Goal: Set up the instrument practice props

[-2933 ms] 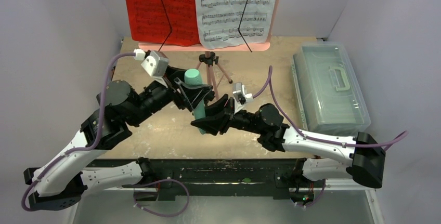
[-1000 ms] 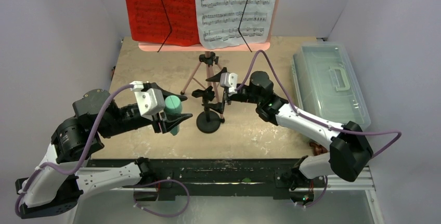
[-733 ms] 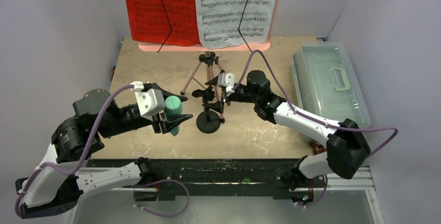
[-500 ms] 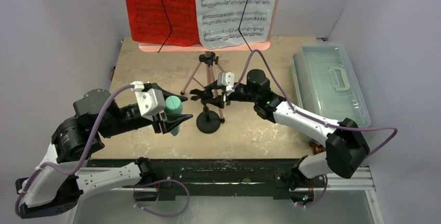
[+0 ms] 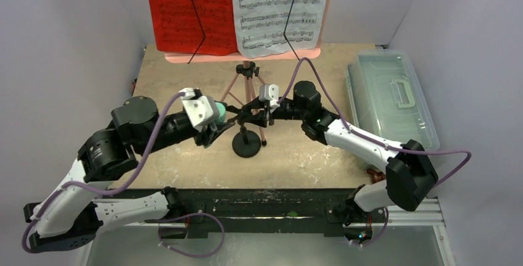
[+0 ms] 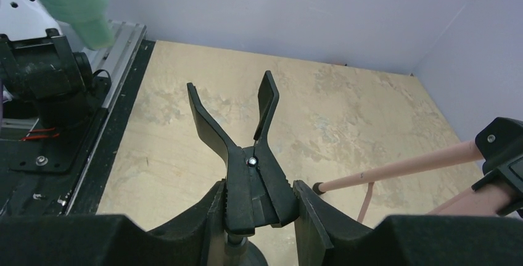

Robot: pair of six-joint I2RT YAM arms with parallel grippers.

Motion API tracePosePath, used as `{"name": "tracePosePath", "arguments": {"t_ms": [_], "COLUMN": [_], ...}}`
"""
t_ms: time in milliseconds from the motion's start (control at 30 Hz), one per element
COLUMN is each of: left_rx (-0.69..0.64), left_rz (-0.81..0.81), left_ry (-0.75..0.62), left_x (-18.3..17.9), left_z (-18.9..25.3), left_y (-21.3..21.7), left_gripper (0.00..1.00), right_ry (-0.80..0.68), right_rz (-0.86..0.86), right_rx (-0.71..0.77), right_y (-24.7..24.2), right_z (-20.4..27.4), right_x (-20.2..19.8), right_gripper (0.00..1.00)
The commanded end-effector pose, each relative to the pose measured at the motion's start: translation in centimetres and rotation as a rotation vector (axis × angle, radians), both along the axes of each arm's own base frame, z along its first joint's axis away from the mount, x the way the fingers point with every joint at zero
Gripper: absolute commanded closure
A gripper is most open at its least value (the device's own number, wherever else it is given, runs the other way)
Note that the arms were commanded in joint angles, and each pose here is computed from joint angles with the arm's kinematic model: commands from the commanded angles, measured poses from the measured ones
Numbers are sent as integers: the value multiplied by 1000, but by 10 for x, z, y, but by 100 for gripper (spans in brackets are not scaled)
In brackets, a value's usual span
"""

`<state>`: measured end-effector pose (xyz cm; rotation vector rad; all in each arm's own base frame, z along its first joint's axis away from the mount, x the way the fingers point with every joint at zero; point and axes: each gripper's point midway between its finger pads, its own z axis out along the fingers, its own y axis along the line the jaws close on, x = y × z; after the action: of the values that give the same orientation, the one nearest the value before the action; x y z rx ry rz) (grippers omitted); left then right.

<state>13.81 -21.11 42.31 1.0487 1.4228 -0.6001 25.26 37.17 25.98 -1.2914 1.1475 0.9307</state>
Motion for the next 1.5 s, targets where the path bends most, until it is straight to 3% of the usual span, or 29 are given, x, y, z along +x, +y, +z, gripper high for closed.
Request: {"name": "tracePosePath", "arguments": {"t_ms": [0, 200, 400, 633, 900, 1267, 1467], "left_rx": [46, 56, 181, 148, -32, -317, -319], "left_rz": [83, 81, 142, 120, 248, 242, 208], "left_ry": [-150, -282, -306, -301, -188, -285, -285], "left_x": [36, 55, 81, 83, 95, 83, 82], "left_z": [10, 10, -14, -18, -28, -10, -14], "left_y": [-12, -32, -41, -53, -56, -47, -56], "left_gripper": [100, 100, 100, 100, 100, 100, 100], "right_ry": [14, 26, 28, 25, 22, 34, 31], "right_rz": [37, 77, 85, 82, 28, 20, 15], "right_rx": [36, 59, 65, 90, 163, 188, 200], "right_y": [-4, 0, 0, -1, -5, -7, -10], "right_z": [6, 9, 6, 10, 13, 12, 15], "right_x": [-14, -20, -21, -22, -19, -21, -22], "right_gripper": [100, 100, 100, 100, 100, 100, 100]}}
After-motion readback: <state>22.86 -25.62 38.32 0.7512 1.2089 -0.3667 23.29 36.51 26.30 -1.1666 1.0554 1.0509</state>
